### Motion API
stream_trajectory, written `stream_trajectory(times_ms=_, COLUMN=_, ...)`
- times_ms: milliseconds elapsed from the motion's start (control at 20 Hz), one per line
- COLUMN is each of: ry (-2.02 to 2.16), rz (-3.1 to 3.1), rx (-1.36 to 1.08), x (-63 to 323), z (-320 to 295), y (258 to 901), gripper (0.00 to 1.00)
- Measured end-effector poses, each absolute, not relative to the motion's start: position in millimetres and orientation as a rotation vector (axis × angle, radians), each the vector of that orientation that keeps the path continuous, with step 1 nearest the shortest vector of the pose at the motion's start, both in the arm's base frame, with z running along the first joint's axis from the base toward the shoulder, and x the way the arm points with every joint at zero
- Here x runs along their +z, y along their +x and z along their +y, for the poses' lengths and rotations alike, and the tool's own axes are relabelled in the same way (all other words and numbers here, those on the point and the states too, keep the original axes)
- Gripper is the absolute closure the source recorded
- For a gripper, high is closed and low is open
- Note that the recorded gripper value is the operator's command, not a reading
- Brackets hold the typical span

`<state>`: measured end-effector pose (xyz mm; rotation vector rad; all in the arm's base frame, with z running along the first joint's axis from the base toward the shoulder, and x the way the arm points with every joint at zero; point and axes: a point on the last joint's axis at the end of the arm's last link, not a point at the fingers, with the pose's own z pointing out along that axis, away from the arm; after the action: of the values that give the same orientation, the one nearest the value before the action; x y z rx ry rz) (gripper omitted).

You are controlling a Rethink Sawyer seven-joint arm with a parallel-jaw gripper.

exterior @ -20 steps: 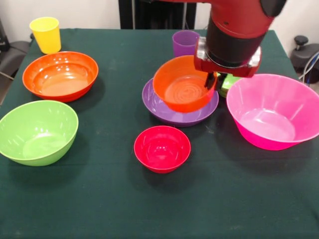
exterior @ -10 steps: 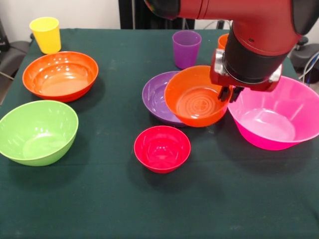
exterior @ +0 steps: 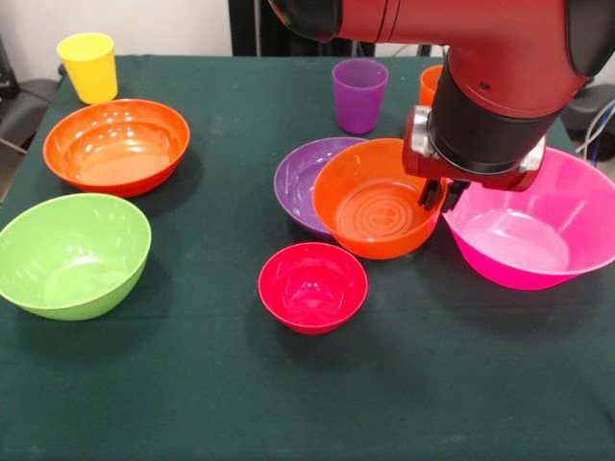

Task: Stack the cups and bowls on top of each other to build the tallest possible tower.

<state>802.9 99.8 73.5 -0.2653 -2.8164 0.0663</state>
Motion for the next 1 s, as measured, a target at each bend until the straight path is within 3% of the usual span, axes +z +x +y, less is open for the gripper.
stream_trajectory(times_ms=1000, ry=-0.305, rz=-2.834, rx=0.14, x=103, z=70, y=805, gripper=1.0)
